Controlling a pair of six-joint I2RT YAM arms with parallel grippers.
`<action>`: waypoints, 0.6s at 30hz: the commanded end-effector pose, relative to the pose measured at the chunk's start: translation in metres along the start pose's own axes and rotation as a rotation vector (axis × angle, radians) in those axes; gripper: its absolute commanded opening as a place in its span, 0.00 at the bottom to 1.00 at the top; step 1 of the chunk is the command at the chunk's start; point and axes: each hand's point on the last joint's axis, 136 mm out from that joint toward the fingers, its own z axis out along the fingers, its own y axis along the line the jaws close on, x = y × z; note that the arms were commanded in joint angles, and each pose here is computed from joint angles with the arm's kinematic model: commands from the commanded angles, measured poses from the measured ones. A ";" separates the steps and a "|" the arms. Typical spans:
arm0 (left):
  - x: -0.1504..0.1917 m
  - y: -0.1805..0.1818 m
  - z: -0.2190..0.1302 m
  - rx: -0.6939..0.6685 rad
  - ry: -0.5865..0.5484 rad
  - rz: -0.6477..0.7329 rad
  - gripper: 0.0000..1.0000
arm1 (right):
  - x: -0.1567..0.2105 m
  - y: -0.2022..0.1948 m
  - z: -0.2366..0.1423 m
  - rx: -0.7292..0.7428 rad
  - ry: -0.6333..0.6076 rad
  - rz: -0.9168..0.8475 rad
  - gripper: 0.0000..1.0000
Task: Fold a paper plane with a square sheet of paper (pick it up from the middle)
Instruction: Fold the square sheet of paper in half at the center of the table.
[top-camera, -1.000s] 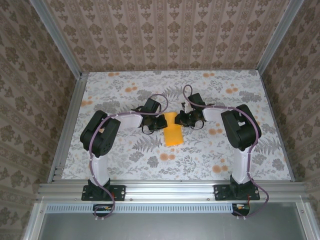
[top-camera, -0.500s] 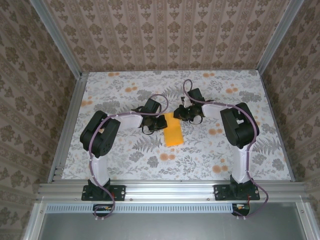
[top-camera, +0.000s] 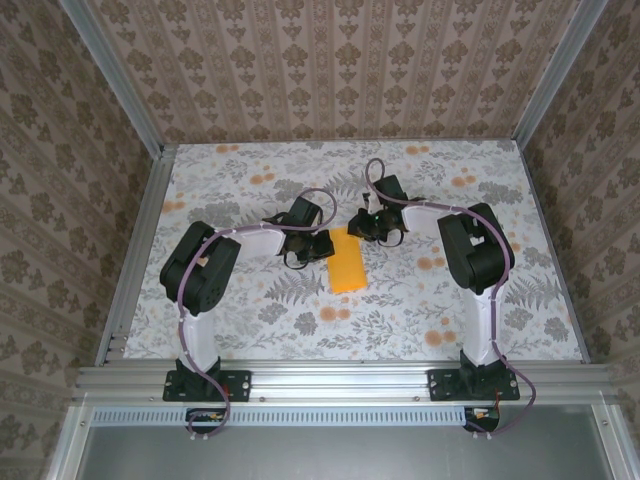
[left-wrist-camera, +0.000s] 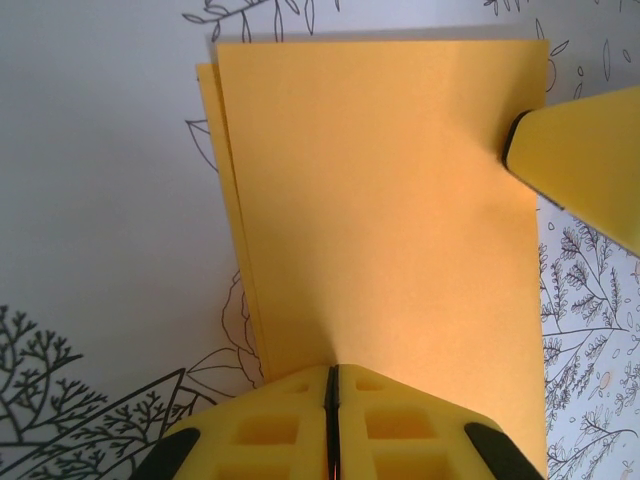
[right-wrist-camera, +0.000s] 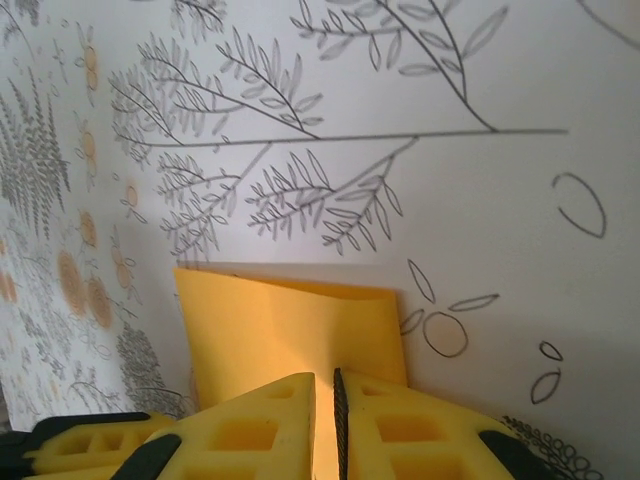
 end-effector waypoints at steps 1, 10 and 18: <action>0.064 0.069 0.009 -0.243 0.200 -0.047 0.10 | -0.008 -0.005 0.004 0.037 -0.011 0.027 0.15; 0.065 0.069 0.009 -0.242 0.201 -0.045 0.10 | -0.008 -0.031 0.013 0.140 -0.021 0.079 0.14; 0.063 0.068 0.007 -0.240 0.195 -0.040 0.10 | -0.019 -0.011 -0.018 0.157 -0.071 0.083 0.16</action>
